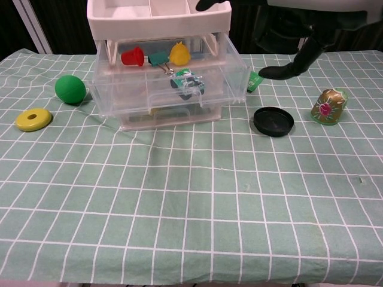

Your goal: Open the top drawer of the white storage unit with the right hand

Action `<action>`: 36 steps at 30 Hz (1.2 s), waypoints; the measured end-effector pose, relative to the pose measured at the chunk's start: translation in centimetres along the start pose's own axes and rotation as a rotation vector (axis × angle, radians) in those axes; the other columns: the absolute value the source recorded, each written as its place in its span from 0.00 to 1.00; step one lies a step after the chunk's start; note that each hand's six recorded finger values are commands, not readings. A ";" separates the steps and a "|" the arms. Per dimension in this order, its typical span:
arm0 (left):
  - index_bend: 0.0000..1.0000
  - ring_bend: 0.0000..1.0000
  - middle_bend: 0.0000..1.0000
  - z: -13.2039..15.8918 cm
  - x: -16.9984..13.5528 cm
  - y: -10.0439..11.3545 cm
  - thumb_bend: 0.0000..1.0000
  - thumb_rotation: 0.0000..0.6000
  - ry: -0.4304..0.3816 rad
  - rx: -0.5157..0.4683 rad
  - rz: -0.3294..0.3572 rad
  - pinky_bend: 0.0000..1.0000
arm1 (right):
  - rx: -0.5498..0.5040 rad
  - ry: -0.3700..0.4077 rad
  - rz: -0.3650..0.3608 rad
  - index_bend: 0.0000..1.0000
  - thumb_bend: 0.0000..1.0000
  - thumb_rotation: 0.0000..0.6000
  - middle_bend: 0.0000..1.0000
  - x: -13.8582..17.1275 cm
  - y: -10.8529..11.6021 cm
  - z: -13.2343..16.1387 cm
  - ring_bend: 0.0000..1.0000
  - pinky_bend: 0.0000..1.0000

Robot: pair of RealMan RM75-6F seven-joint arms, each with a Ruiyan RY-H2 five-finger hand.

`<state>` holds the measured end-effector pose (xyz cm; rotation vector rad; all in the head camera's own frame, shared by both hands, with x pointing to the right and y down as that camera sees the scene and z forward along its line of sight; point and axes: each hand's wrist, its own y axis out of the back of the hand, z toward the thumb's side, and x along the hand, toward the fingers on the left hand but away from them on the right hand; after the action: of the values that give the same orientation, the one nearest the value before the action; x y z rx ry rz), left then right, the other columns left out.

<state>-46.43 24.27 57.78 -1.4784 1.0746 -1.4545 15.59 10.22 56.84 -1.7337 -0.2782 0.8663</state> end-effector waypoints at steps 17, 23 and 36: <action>0.31 0.15 0.23 -1.0 -1.2 0.0 0.00 1.00 0.058 -0.006 -0.006 0.20 | 0.486 0.154 0.058 0.21 0.05 1.00 0.87 -9.7 1.8 3.4 0.92 0.99; 0.31 0.15 0.23 -1.1 -1.2 0.0 0.00 1.00 0.065 -0.003 -0.009 0.20 | 0.453 0.172 0.089 0.21 0.03 1.00 0.87 -9.9 1.4 3.3 0.92 0.99; 0.31 0.15 0.23 -0.7 -0.8 0.4 0.00 1.00 0.068 0.004 -0.004 0.20 | 0.442 0.219 0.156 0.19 0.02 1.00 0.87 -11.0 0.8 3.3 0.92 0.99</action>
<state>-47.09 24.89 57.14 -1.4381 1.1098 -1.5188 5.46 5.91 60.25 -1.4281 0.1869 0.7719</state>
